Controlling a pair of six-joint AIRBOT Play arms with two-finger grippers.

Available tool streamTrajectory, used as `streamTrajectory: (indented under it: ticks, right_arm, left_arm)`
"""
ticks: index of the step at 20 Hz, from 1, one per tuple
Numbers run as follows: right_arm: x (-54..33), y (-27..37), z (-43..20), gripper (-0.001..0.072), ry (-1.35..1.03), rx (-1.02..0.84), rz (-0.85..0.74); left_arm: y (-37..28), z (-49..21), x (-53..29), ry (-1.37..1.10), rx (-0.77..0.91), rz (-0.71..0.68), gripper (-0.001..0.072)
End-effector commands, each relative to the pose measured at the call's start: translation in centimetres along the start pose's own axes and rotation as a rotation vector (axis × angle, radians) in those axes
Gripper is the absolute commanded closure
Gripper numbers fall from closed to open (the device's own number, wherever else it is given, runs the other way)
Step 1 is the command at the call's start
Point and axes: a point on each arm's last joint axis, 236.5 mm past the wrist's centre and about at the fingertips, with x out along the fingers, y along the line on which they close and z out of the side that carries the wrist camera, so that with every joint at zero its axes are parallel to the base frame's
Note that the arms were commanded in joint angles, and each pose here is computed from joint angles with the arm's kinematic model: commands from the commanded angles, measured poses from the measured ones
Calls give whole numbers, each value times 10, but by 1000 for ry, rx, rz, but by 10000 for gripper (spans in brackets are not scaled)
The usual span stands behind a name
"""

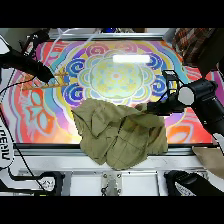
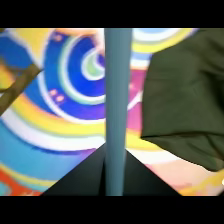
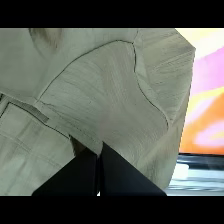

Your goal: Fold the clothes and pants, and hang the long-sleeved shirts on hangers.

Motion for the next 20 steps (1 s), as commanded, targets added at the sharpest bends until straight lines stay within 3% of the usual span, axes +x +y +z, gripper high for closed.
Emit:
streamTrajectory:
  ticks: [1,3,6,13,20]
  right_arm:
    - [0,0,0,695,1,0,0]
    - [0,0,0,695,1,0,0]
    - [0,0,0,695,1,-1,0]
    - [0,0,0,695,1,-1,0]
    - [0,0,0,695,1,0,0]
  left_arm:
    - [-70,10,-34,-108,215,-258,694]
    - [-71,4,-37,-98,218,-268,694]
    - [-82,-14,-23,-83,393,-345,695]
    - [-120,-74,31,-16,404,-588,695]
    - [-146,-118,53,14,457,-612,695]
